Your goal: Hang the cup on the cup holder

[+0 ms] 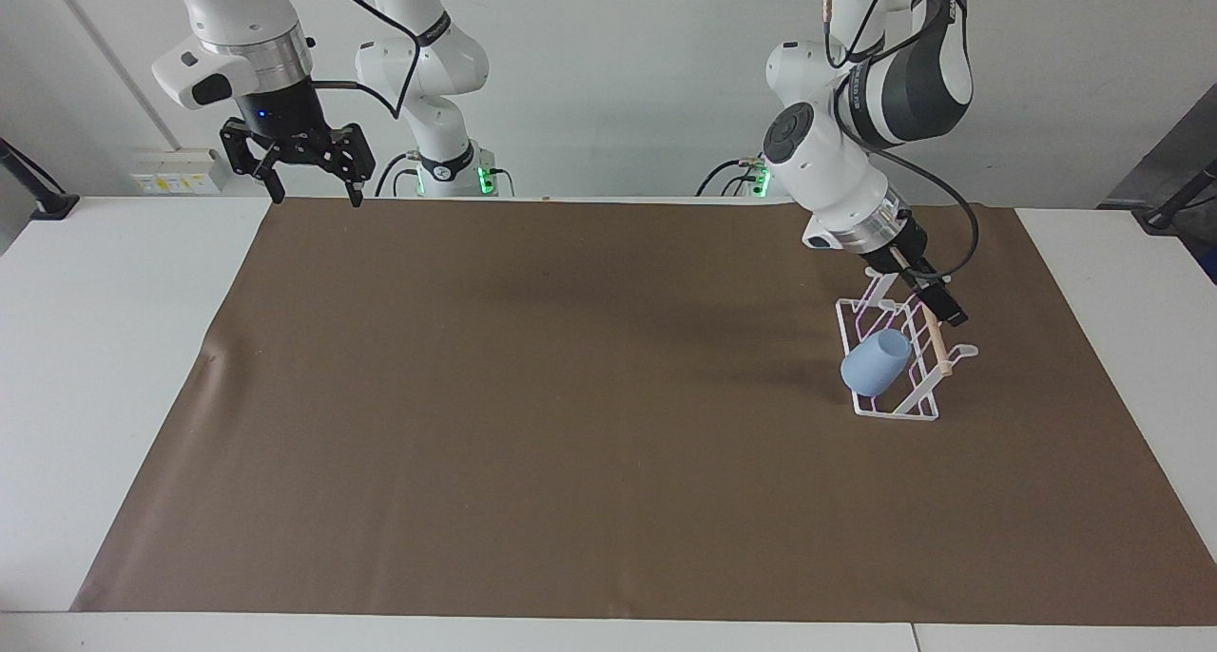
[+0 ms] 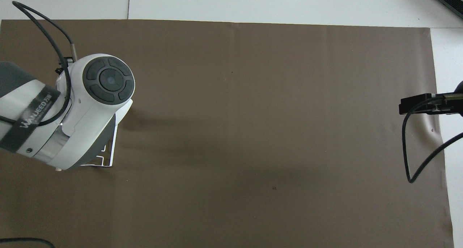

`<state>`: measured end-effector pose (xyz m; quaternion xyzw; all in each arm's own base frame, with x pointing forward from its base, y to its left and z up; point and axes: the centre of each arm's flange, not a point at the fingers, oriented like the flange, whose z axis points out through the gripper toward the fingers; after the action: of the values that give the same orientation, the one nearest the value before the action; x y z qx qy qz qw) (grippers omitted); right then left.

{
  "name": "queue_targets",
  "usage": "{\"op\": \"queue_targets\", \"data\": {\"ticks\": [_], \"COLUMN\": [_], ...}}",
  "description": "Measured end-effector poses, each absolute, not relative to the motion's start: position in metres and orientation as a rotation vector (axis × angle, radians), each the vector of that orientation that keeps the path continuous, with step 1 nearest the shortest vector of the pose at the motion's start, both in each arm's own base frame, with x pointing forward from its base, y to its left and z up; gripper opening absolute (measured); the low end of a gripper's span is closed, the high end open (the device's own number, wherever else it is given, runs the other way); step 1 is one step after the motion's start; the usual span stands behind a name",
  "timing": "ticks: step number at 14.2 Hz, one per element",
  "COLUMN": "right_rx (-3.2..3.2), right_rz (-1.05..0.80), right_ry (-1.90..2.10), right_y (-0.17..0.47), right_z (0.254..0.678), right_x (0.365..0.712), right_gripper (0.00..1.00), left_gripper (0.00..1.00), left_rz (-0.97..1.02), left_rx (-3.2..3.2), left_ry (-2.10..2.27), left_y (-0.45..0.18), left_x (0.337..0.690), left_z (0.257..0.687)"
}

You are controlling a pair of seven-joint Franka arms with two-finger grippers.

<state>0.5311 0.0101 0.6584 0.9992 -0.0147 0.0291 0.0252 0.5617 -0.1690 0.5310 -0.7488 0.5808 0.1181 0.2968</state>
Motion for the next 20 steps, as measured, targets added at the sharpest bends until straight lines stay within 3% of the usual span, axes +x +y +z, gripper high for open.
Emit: {"op": "queue_targets", "data": {"ticks": [5, 12, 20], "right_rx": [3.091, 3.092, 3.092], "right_rz": [0.073, 0.061, 0.053], "right_ry": [-0.057, -0.049, -0.053], "right_y": [0.006, 0.009, 0.007], "right_z": [0.654, 0.652, 0.650], "right_x": [0.531, 0.526, 0.524], "right_gripper": [1.00, 1.00, 1.00], "left_gripper": [1.00, 1.00, 1.00], "left_rz": [0.137, 0.112, 0.100], "left_rx": [-2.500, -3.018, -3.084], "left_ry": [1.290, 0.718, 0.449], "left_y": [-0.158, -0.146, -0.100], "left_x": [0.565, 0.555, 0.507], "left_z": [0.560, 0.582, 0.653]}}
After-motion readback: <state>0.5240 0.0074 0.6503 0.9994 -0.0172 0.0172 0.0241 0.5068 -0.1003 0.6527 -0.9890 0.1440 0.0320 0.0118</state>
